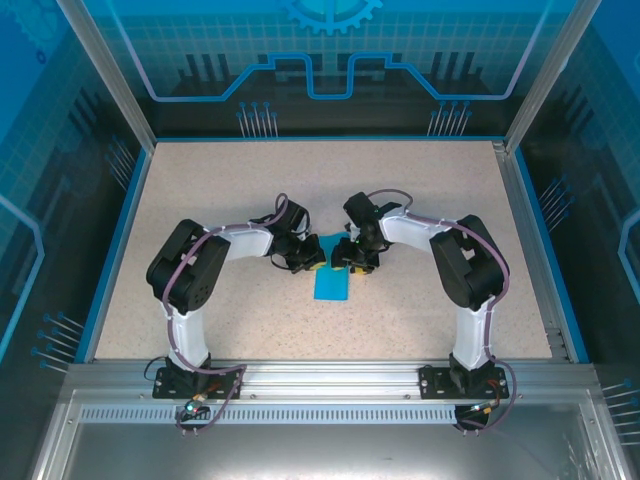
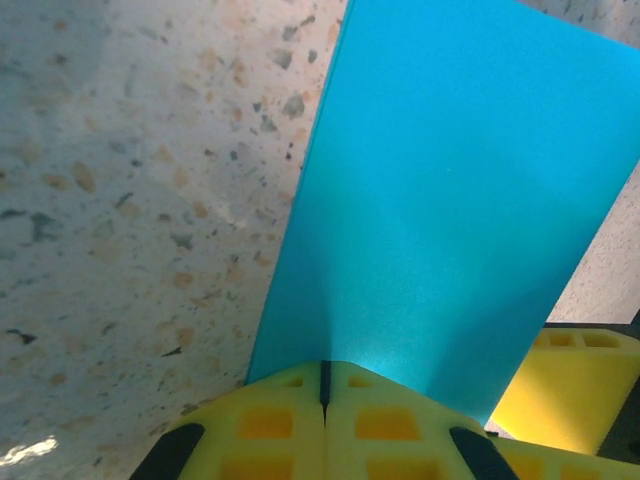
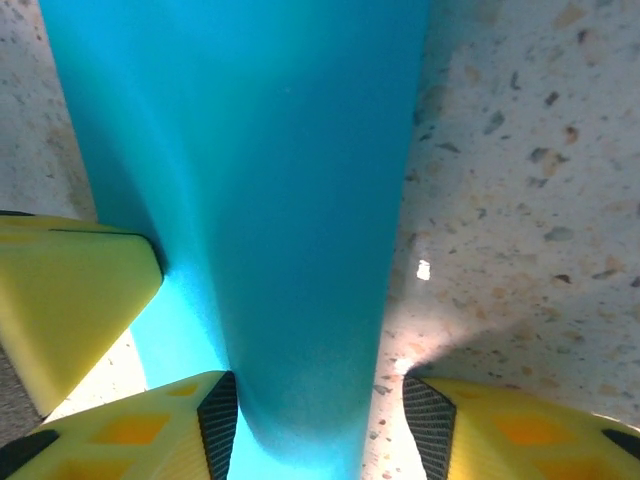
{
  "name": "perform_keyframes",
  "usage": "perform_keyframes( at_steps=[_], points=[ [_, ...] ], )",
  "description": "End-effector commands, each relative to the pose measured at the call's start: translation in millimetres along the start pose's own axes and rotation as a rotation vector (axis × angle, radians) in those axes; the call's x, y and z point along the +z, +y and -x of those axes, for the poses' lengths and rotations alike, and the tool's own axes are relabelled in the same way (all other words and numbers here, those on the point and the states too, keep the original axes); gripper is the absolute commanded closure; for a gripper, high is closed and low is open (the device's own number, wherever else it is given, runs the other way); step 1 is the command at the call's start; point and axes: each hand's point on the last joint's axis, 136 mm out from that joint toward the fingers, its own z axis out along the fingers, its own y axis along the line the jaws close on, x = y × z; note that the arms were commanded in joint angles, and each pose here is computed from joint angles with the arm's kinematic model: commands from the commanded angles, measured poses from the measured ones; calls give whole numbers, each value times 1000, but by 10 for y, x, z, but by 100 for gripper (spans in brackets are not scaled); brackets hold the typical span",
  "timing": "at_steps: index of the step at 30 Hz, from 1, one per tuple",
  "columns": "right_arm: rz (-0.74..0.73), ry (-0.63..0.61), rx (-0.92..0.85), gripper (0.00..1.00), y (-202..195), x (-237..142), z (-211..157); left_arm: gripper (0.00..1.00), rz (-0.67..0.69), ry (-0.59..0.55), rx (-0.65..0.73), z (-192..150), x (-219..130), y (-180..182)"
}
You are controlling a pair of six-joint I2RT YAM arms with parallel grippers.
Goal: Fold a paper plane with a square sheet of paper (pick it up from the middle)
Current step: Hold the square sheet of paper at the center of the table, then fold the square sheet of paper in half at the center of the table.
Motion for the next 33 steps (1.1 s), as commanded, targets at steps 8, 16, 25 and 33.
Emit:
perform_keyframes(
  at_steps=[8,16,25,33],
  points=[
    [134,-201,-37,35,99,-603,234,100,83,53,-45,-187,166,380],
    [431,-129,-122,85,513,-475,52,100,88,52,-37,-183,150,375],
    [477,-62,-141,94,433,-200,-49,100,90,56,-35,-188,150,375],
    [450,-54,-139,93,225,-55,-82,100,96,56,-37,-187,151,393]
  ],
)
